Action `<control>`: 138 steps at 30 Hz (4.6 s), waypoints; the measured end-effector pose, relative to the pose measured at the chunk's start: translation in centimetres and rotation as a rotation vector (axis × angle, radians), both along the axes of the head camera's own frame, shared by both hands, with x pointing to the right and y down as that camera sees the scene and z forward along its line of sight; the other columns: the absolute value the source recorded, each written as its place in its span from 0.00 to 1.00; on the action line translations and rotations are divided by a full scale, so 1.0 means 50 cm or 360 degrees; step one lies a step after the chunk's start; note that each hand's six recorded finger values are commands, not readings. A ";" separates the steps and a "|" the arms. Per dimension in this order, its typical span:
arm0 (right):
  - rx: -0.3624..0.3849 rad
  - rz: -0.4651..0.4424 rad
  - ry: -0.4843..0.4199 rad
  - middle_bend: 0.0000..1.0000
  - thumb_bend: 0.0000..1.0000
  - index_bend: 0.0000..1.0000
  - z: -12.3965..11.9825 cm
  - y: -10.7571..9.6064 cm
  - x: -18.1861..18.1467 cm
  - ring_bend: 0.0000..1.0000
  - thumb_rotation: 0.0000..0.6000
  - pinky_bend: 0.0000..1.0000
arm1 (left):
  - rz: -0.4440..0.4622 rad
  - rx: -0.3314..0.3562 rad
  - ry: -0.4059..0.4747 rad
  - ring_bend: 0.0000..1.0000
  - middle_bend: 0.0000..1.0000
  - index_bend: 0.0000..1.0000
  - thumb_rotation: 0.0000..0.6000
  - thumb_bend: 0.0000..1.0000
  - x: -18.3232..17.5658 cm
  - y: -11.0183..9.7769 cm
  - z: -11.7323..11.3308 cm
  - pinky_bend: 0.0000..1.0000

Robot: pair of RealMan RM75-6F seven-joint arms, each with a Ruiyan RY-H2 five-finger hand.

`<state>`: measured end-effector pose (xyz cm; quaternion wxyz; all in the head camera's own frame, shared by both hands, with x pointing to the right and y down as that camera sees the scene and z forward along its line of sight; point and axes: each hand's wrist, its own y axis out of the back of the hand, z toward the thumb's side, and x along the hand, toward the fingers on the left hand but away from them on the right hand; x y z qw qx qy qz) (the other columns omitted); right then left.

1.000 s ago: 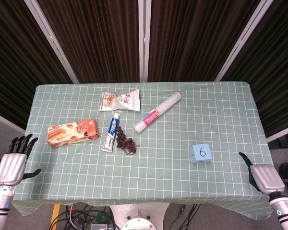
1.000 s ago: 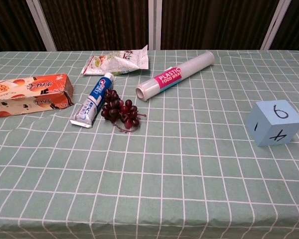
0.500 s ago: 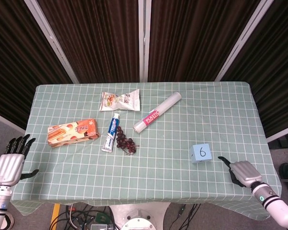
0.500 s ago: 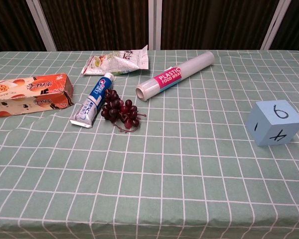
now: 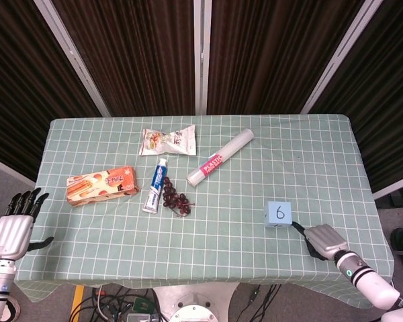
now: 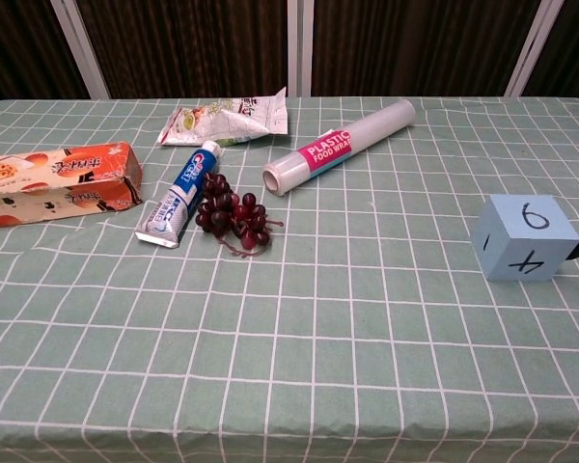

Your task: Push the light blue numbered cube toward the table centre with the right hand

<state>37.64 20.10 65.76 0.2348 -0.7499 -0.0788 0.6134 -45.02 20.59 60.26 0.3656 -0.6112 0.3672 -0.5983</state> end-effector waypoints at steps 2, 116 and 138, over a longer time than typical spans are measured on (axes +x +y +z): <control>-0.0004 -0.0022 -0.0017 0.91 1.00 0.00 -0.001 -0.001 -0.012 0.82 1.00 0.76 | -0.0001 0.0003 0.0002 0.00 0.00 0.09 1.00 0.04 0.000 0.000 -0.001 0.01; 0.0354 -0.0209 0.0034 0.93 1.00 0.00 -0.092 -0.340 -0.245 0.82 1.00 0.76 | -0.0040 0.0064 0.0088 0.00 0.00 0.09 1.00 0.04 -0.030 -0.002 -0.045 0.01; 0.1177 0.0468 0.0050 0.00 0.00 0.00 -0.189 0.060 0.151 0.00 1.00 0.00 | 0.0043 0.0079 0.0083 0.00 0.00 0.08 1.00 0.02 0.004 0.022 -0.028 0.01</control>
